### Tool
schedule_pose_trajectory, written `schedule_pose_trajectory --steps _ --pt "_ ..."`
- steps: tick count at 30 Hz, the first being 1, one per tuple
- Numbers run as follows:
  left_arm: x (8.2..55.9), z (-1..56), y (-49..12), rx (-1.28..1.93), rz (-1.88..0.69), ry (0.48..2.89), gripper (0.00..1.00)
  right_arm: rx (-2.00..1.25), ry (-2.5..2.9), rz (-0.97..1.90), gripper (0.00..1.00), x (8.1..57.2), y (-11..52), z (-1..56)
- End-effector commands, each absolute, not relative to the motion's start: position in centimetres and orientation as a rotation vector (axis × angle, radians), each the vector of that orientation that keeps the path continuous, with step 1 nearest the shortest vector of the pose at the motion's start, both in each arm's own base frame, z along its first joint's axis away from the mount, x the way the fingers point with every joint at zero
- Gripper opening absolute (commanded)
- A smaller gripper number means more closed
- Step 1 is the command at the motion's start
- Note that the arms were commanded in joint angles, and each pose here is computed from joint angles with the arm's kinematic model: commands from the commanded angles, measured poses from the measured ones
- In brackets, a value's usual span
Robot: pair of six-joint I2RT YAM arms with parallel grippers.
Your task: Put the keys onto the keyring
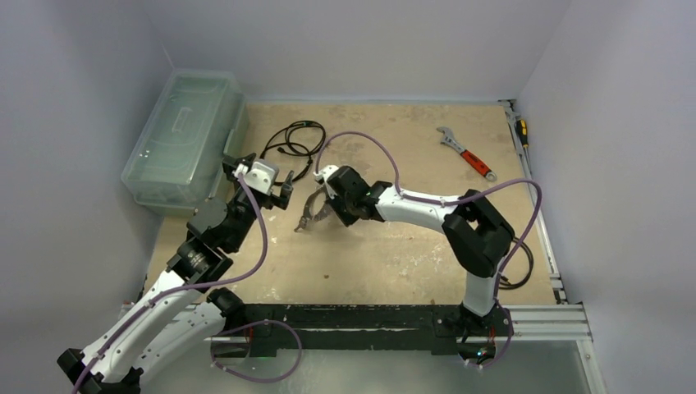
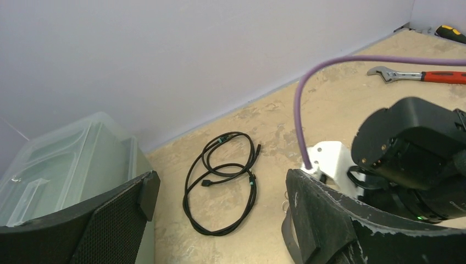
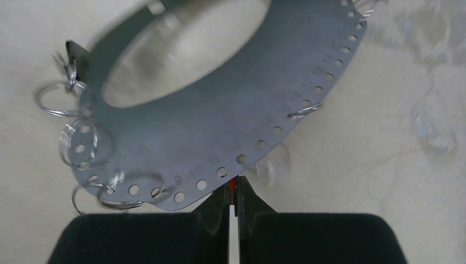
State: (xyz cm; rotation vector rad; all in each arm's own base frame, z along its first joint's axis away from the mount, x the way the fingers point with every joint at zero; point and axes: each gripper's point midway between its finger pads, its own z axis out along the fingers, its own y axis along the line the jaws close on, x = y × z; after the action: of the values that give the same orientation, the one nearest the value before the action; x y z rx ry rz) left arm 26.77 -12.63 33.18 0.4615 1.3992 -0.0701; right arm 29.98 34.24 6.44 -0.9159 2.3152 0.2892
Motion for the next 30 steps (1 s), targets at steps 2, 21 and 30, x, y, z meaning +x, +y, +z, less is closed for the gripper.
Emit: schedule_pose_trajectory --steps 2,21,30 --pt "26.8 33.0 -12.9 0.487 -0.065 1.392 0.88 -0.858 2.309 0.307 0.0 29.3 32.5 7.3" --pt "26.9 32.8 -13.0 0.499 -0.062 1.399 0.86 -1.003 2.544 0.194 0.0 25.0 28.5 3.6" --pt "26.8 32.9 -13.0 0.498 -0.062 1.398 0.86 -0.961 2.562 0.172 0.43 24.1 27.0 5.1"
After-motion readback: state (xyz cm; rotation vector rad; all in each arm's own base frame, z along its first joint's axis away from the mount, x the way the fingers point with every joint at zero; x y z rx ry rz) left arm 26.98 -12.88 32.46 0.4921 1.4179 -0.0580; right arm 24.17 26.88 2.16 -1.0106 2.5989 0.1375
